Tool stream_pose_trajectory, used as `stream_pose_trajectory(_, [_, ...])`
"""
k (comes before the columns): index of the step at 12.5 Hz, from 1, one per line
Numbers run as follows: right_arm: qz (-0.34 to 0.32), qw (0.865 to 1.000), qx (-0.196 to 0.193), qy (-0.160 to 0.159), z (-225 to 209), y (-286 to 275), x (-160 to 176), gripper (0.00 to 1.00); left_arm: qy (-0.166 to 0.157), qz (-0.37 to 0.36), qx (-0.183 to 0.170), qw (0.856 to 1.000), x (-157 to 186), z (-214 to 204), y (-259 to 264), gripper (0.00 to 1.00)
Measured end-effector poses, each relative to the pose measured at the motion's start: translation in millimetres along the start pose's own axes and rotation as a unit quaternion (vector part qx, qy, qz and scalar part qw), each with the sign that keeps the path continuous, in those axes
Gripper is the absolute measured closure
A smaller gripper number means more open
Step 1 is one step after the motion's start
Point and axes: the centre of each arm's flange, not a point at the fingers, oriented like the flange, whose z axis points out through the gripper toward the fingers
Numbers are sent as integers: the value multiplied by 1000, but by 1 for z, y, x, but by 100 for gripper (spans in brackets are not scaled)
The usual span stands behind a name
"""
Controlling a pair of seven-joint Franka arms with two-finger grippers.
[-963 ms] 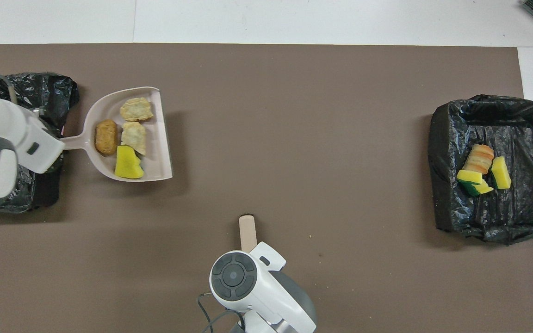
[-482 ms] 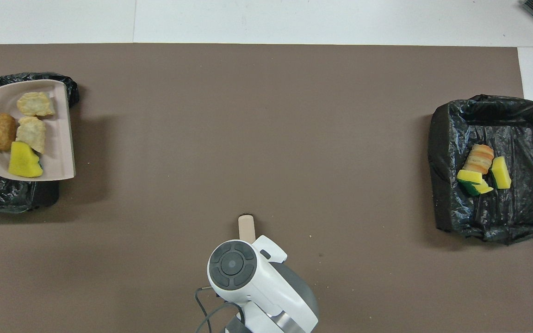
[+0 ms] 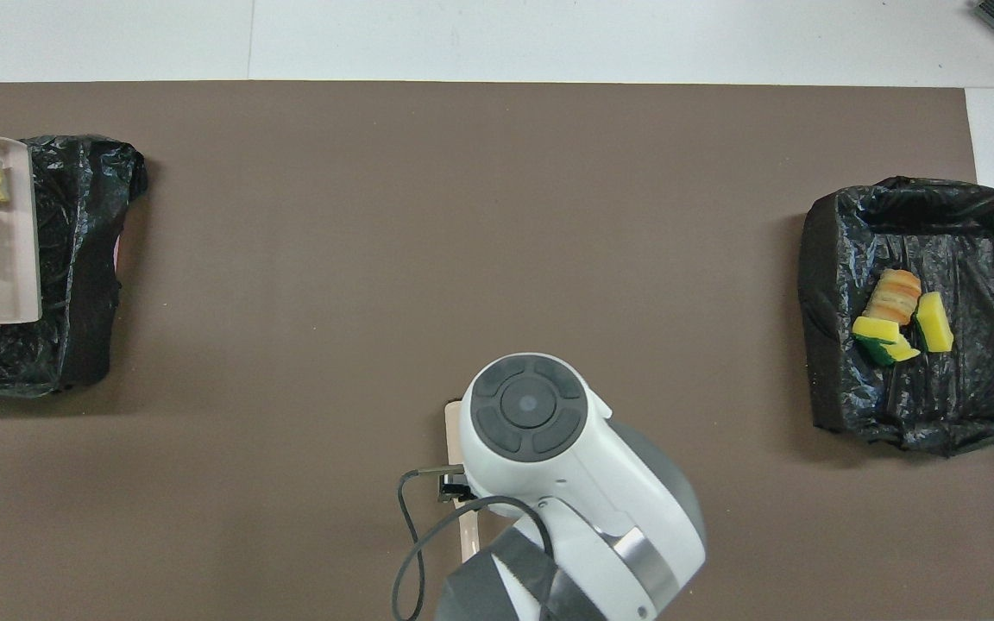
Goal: Sweep and dump trash in bin
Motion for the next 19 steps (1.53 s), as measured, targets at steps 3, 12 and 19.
stream_pose_trajectory(3, [-22, 999, 3, 28, -52, 41, 28, 0, -77, 26, -7, 997, 18, -6, -10, 69])
stream_pose_trajectory(12, [-116, 984, -50, 125, -173, 212, 86, 0, -224, 14, -6, 974, 10, -67, -2, 69])
stream_pose_trajectory(19, [-45, 989, -50, 131, -188, 337, 104, 0, -298, -51, 8, 953, 30, -91, 0, 69])
